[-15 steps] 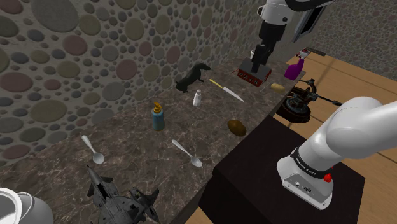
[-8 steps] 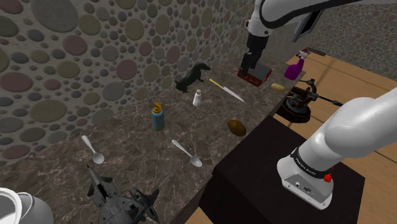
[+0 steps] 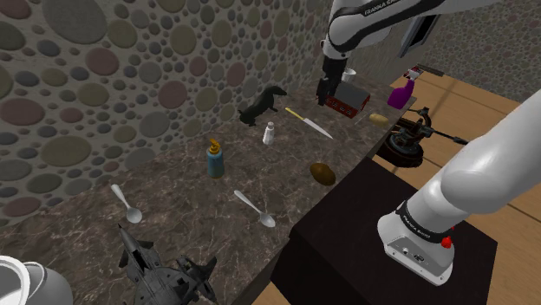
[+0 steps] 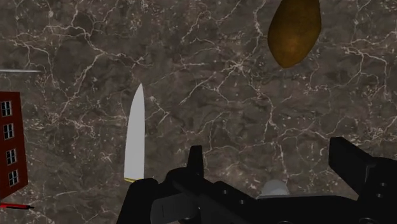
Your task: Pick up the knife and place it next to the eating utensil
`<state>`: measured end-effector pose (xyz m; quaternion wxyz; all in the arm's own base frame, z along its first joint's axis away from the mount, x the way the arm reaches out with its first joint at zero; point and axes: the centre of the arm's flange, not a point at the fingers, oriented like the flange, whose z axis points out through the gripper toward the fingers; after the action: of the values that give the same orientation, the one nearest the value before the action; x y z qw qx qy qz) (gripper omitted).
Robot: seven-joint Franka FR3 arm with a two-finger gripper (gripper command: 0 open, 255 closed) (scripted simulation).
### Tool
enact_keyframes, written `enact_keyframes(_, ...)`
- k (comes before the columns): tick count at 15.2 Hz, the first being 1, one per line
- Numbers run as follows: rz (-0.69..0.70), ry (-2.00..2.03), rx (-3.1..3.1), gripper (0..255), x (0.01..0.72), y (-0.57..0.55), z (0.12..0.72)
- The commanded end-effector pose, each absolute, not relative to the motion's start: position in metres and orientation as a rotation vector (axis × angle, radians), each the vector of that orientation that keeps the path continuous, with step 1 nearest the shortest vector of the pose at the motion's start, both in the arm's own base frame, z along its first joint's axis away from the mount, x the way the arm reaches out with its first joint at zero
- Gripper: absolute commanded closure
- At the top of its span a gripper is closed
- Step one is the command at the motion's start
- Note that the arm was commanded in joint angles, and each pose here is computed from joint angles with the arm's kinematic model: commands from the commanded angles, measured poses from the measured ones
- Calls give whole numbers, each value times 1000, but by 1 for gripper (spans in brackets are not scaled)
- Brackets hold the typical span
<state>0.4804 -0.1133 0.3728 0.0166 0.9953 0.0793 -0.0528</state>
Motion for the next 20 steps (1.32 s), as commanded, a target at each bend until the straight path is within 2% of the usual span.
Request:
enact_keyframes(1, -170, 252, 3089, 0, 494, -123, 350)
enact_keyframes(20, -234, 292, 3048, 0, 645, -244, 188)
